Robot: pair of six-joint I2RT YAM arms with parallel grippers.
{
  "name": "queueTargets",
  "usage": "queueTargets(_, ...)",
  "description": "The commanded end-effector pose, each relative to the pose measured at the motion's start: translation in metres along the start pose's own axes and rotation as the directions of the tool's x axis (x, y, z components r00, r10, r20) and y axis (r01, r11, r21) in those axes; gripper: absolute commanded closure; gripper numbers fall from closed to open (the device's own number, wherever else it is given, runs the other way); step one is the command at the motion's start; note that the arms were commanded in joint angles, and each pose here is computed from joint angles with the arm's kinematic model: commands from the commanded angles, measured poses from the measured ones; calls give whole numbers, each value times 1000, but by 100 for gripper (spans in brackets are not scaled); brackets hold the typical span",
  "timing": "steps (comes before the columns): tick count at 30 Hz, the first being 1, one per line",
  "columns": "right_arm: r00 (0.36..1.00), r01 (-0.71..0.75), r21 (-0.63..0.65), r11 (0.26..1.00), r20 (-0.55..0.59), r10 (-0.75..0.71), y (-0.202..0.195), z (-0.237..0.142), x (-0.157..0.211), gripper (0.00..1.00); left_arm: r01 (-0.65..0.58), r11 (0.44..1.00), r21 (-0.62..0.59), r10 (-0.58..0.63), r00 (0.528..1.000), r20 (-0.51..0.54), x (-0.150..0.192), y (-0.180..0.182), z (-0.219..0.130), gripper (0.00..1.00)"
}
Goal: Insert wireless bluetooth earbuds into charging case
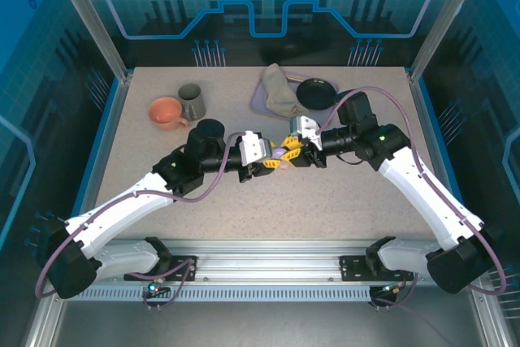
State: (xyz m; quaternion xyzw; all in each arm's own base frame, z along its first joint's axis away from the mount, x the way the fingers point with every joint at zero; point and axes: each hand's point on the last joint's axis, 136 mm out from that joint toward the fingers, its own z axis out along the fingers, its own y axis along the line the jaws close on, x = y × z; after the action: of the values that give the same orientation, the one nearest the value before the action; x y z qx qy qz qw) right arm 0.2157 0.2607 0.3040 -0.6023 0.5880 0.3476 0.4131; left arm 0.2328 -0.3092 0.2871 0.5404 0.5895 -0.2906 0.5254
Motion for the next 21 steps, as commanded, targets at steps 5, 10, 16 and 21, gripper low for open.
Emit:
queueTargets(5,1000,-24,-10,1000,14,24,2,-1,2,76,-2,1000,0,2,1000,27,-6,-1,-1,76)
queueTargets(10,999,-38,-18,999,-2,38,2,2,7,75,0,1000,-3,0,1000,31,-8,0,-1,83)
queueTargets(16,999,-37,-1,999,-9,37,1,-1,7,61,-4,1000,2,4,1000,21,-6,-1,-1,87)
queueTargets(21,999,-35,15,999,-4,35,-2,-1,5,51,-2,1000,17,1,1000,4,-4,-3,0,89)
